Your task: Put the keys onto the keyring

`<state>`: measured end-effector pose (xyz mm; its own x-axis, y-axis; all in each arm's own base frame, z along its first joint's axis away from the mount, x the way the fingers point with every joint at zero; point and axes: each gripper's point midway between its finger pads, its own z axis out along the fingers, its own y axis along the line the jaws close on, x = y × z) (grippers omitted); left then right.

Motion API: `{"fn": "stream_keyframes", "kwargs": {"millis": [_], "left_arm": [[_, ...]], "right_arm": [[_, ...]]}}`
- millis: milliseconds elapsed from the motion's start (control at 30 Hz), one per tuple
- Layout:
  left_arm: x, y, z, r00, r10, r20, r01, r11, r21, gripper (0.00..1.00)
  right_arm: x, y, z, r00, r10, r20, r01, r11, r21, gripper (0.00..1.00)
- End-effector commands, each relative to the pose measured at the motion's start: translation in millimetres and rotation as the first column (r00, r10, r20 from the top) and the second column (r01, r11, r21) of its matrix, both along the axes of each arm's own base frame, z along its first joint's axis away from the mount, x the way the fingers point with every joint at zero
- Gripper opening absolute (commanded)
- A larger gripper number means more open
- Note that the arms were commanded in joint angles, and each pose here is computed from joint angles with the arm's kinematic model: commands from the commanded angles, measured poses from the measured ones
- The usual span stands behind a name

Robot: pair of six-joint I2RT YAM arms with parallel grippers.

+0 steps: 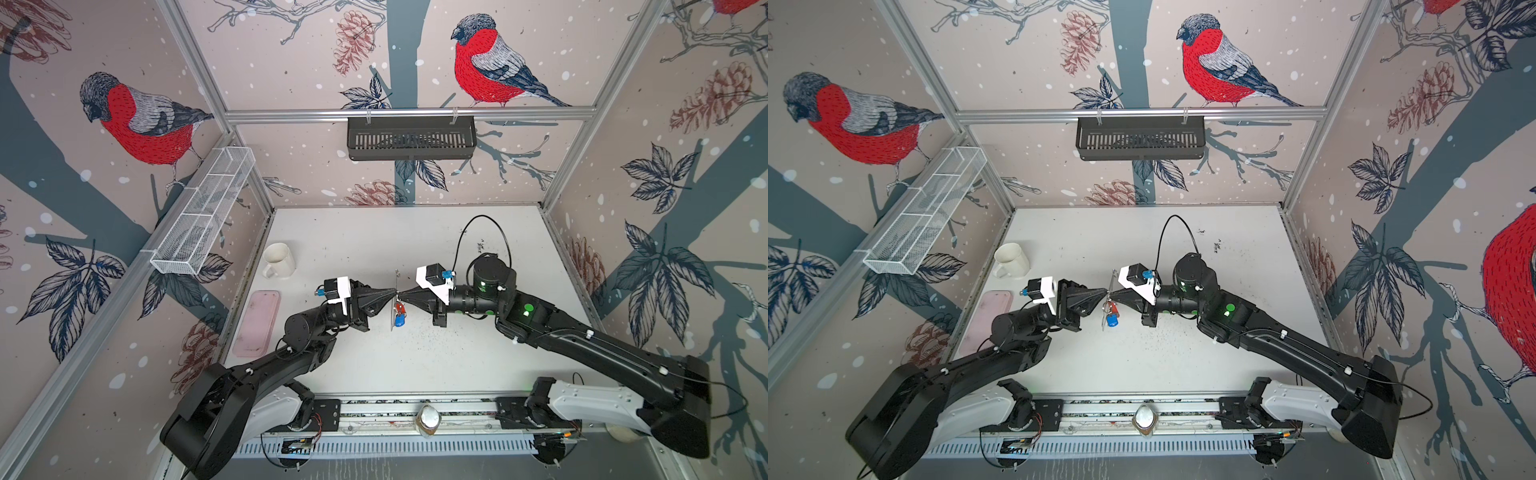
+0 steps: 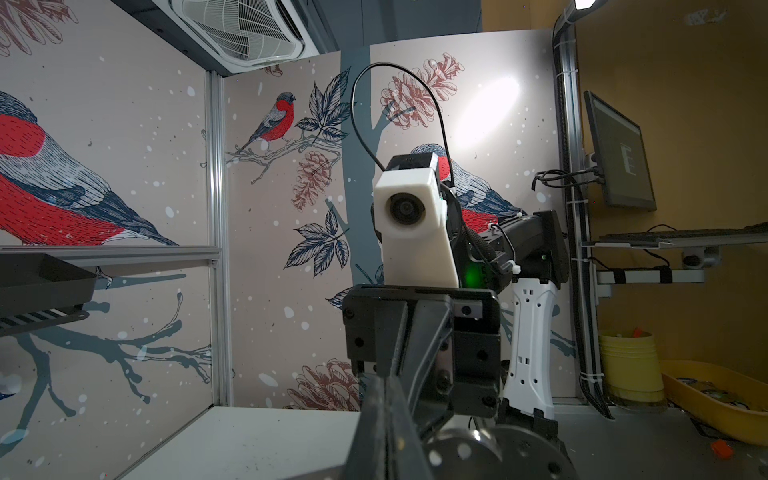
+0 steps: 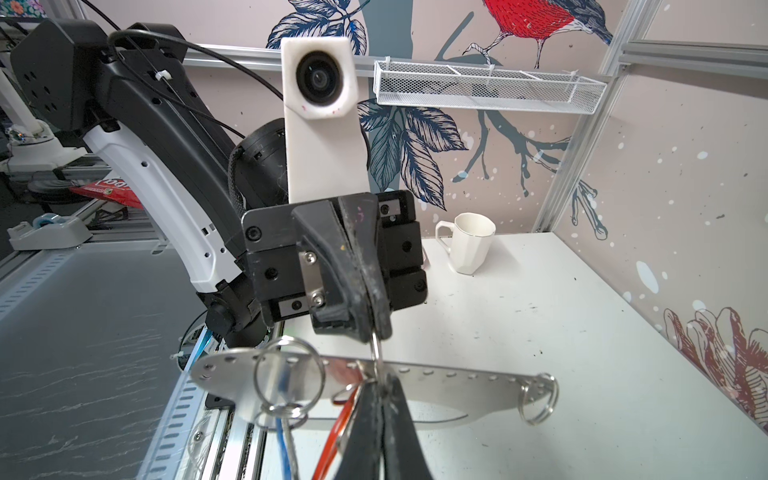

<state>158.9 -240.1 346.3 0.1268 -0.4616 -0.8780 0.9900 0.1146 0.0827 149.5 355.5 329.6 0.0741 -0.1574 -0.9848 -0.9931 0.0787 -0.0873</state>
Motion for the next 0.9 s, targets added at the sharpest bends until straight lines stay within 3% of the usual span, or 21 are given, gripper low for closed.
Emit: {"fn": "stream_keyframes", "kwargs": {"millis": [0, 233, 867], "left_arm": [[-18, 11, 17, 0.993, -0.01, 0.114, 0.017, 0.998, -0.063, 0.01], [-16, 15, 19, 0.994, 0.001, 0.11, 0.006, 0.998, -0.068, 0.2], [-6, 6, 12, 0.999, -0.039, 0.036, 0.039, 0.999, 0.001, 0.21]], "right_arm": [[1, 1, 14, 0.999, -0.003, 0.046, 0.001, 0.999, 0.041, 0.0], [6, 2, 7, 0.999, -0.02, 0.044, 0.02, 1.0, 0.004, 0.0], [16, 2, 2, 0.998, -0.059, 0.032, 0.059, 0.998, -0.013, 0.0]]}}
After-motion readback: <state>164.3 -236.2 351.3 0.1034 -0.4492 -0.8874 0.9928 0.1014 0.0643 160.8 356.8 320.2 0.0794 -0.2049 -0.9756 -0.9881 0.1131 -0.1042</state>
